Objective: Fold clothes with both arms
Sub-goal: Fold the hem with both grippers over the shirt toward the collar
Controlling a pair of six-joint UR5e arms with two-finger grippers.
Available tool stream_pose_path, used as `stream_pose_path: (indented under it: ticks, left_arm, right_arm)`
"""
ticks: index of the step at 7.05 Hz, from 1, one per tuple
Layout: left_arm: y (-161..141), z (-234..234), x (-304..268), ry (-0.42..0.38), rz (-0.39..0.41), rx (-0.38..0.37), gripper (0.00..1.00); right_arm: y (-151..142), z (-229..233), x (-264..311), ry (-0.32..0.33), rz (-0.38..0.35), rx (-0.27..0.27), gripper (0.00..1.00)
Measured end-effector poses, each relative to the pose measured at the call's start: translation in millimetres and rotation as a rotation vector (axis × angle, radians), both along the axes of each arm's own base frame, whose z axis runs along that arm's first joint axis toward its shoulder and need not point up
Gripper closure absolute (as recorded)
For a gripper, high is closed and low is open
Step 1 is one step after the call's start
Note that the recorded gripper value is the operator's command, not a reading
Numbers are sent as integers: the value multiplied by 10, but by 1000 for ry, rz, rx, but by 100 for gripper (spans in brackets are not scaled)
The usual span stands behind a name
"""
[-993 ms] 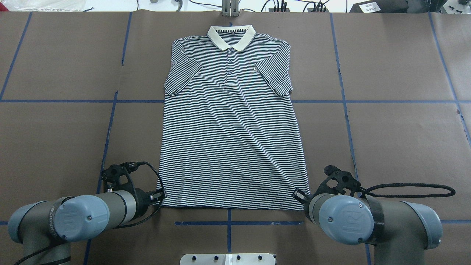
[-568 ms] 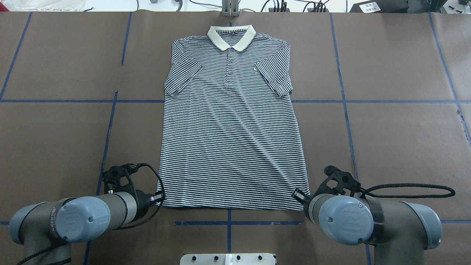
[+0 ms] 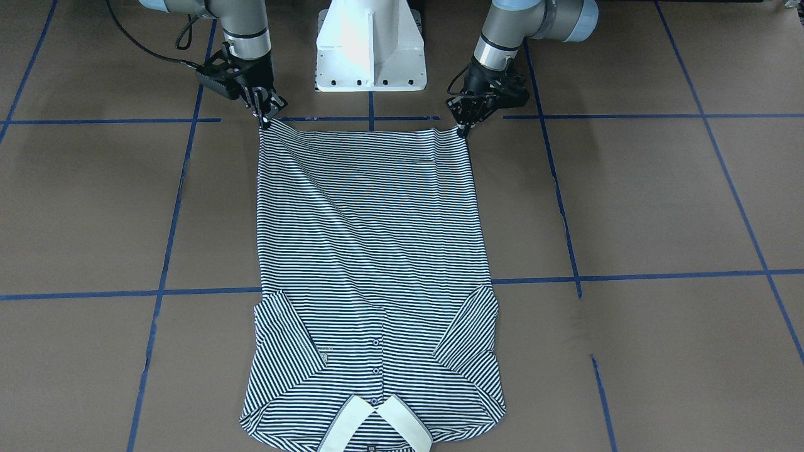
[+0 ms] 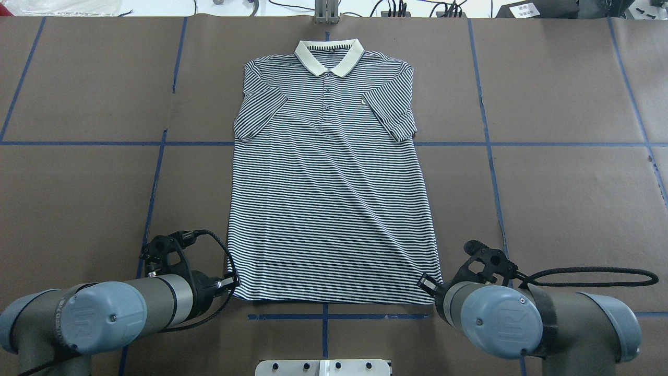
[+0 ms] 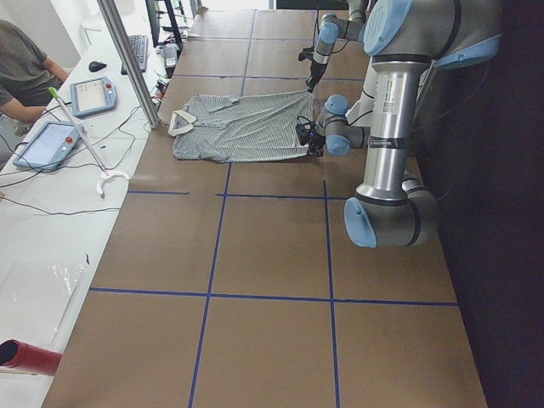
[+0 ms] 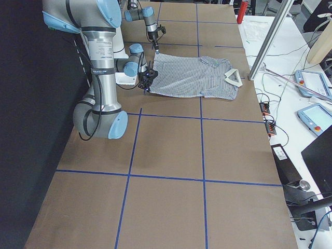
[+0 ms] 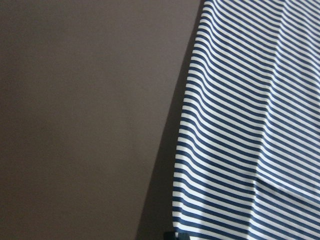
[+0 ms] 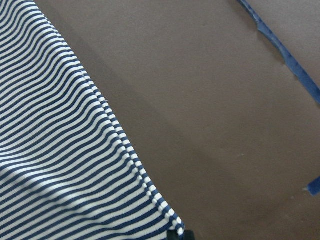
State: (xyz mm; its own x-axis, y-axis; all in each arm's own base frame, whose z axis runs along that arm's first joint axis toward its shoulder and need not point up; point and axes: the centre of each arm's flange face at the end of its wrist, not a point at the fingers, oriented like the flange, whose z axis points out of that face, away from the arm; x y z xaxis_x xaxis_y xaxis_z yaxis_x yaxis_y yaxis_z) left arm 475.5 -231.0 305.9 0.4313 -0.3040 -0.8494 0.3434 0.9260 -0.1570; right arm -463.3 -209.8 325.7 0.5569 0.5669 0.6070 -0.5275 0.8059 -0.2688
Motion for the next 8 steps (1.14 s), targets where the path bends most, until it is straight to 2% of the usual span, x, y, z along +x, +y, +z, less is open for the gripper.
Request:
stream_pose_path:
  ticks: [2,3,4,5,6,8]
  left_arm:
    - [277,-333,-188,51,46,-68,100]
    - [322,-462,-297,78,65,-85,100]
    - [214,-543,-397,95,49,-86,100]
    - [-72,-594,-480,102,-6,-74,100]
    - [-453,-646,-476,99,-66,-45,100]
    - [-1410,-688,-301,42,-175,31,100]
  right_arm:
    - [186,-106,343,-33,-29,4,100]
    - [143,-205,447,-56,-17,8,100]
    - [-27,-323,508,-82,17,18,100]
    - [-333,-485,539,-107,58,48,100]
    - [-752,-604,505,-106,82,95,100]
    - [-1869,-612,300,-32,86,142,100]
